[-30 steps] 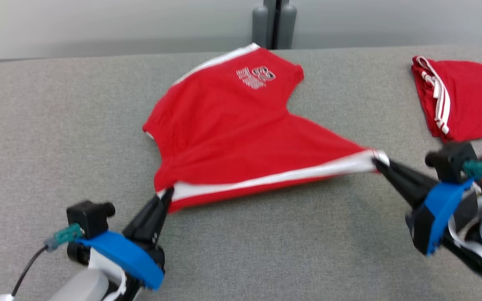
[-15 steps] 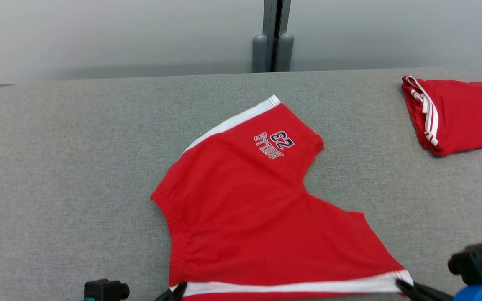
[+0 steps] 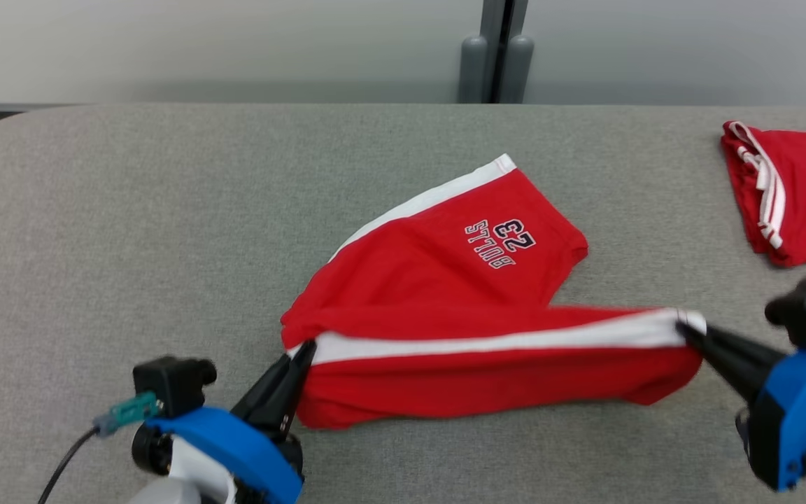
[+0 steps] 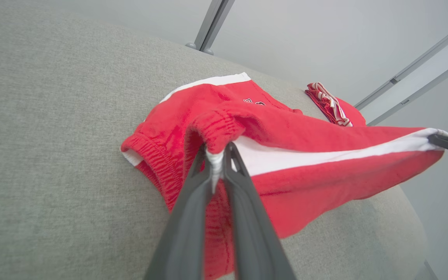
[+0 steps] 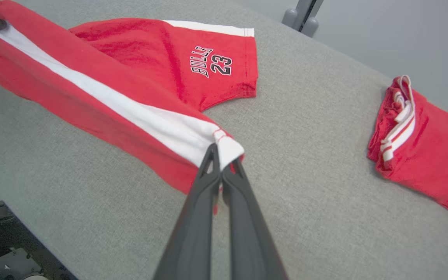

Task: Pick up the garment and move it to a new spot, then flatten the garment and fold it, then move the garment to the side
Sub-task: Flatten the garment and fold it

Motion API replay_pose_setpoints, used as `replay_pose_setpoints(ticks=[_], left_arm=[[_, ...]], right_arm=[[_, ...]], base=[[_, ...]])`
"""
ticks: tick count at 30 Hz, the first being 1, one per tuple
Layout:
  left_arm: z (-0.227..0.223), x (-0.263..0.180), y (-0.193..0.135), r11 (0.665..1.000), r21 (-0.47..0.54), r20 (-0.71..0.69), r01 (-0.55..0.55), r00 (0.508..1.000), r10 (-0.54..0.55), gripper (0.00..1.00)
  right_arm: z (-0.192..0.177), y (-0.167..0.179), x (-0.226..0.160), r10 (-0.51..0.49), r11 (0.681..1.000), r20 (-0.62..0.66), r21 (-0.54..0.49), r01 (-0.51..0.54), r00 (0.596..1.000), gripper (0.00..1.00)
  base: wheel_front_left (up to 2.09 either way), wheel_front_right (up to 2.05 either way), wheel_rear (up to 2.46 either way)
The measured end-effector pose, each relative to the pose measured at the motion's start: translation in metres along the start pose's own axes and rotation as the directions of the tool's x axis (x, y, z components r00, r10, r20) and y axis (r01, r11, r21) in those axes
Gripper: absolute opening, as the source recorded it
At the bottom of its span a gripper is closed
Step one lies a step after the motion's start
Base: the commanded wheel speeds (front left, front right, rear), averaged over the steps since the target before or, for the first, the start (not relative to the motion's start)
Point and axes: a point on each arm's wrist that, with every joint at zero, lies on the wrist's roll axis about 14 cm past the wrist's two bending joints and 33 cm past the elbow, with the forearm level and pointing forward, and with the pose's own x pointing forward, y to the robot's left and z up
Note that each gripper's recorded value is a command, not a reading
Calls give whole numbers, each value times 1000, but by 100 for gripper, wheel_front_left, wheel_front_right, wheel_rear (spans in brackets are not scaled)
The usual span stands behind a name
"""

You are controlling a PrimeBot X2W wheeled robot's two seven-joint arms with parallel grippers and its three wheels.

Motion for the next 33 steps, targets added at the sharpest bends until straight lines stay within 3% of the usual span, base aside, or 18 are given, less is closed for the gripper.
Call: replay_pose_setpoints(ticks=[6,17,25,32,33], left_arm=[[25,28,20,997,-22,68,-78,995,80,0],[25,66,57,978,-56,103,-199,974,204,0],[12,75,81,957,-97,80,-274,956,282,0],[7,77,95,945,-109,73,-309,945,318,0],[6,77,95,947,-107,71,-304,947,312,19]], right_arm=[[53,-14,47,26,995,89,-100,-17,996,0],[98,-24,148,93,985,140,-154,-71,986,0],[85,-13,214,145,981,72,-139,-135,987,0],[68,0,243,182,977,35,-116,-177,983,0],[67,1,244,184,977,32,-114,-179,982,30]], base=[[0,0,0],[0,0,0],[0,0,0],[0,0,0],[0,0,0]])
